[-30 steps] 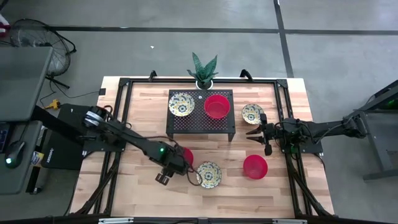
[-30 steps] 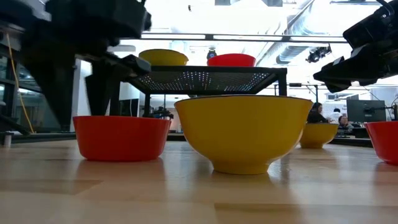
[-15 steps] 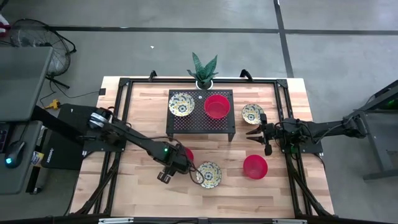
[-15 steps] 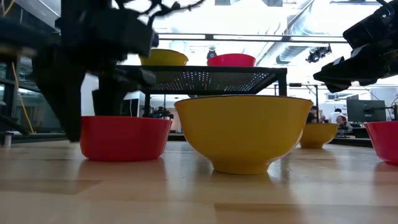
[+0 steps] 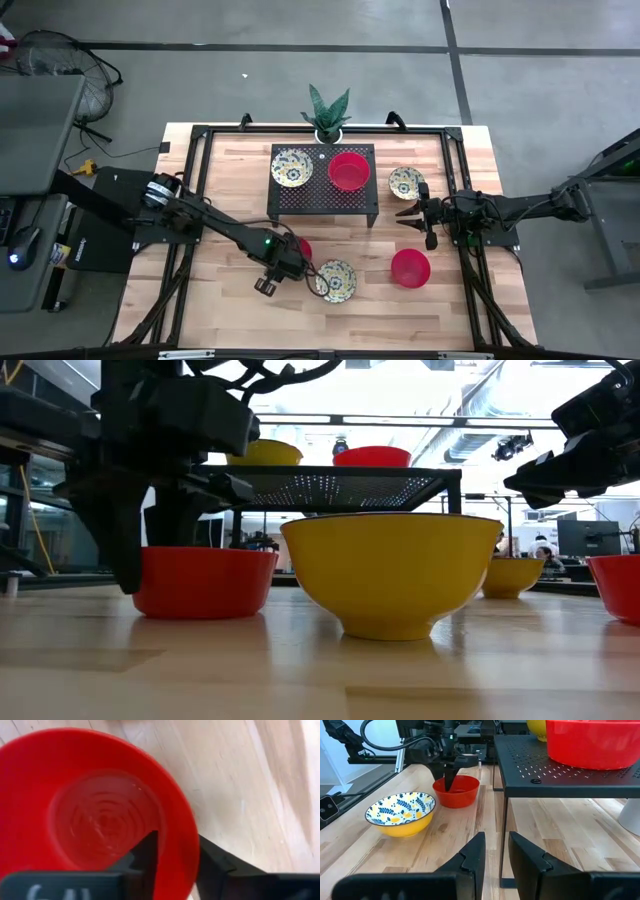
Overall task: Pick & Place Mini bowls
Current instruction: Stack the left red bowl on the red bowl on the shelf
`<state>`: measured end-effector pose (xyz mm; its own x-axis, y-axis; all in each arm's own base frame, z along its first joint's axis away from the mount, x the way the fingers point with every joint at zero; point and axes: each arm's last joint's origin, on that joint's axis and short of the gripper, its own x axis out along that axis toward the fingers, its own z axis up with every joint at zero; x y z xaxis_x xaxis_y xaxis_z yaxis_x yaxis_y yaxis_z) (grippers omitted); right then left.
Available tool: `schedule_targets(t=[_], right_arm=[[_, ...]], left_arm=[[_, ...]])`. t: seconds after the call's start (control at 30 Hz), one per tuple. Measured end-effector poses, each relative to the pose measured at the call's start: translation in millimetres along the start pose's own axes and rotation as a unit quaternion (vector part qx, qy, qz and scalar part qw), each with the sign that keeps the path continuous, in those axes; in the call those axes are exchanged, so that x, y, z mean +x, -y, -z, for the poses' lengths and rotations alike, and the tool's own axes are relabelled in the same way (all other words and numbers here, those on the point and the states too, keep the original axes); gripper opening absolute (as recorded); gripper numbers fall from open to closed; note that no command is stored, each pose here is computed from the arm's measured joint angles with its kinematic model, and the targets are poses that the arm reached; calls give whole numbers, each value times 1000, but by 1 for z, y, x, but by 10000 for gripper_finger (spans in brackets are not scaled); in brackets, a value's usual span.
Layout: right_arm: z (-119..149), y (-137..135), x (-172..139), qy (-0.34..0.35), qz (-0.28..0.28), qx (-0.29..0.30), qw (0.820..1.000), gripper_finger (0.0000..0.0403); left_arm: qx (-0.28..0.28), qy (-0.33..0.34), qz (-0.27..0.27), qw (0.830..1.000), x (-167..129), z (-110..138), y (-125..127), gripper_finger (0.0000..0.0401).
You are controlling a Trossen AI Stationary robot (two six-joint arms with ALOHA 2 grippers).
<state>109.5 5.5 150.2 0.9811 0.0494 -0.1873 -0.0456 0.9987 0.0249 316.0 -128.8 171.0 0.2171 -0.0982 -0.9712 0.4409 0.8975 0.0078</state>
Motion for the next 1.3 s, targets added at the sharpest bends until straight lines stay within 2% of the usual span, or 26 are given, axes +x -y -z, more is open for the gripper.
schedule_targets(t=[0.13,0.2,0.33,0.57,0.7,0.9,1.07,1.3], right_arm=[[0,0,0,0,0,0,1000,73],[0,0,0,0,0,0,1000,73],[0,0,0,0,0,0,1000,73],[0,0,0,0,0,0,1000,73],[0,0,0,0,0,0,1000,73],[0,0,0,0,0,0,1000,73],[0,0,0,0,0,0,1000,73],[0,0,0,0,0,0,1000,73]], left_arm=[[-7,1,-6,1000,0,0,0,30],[-9,6,-17,1000,-4,-3,-1,10],[-9,8,-19,1000,-15,-11,-1,6],[1,-12,-14,1000,-54,-28,17,3],[8,2,-17,1000,-82,-40,29,2],[25,52,-56,997,-137,-57,40,1],[13,84,-107,991,-171,-63,29,1],[-46,148,-147,977,-203,-71,-17,0]])
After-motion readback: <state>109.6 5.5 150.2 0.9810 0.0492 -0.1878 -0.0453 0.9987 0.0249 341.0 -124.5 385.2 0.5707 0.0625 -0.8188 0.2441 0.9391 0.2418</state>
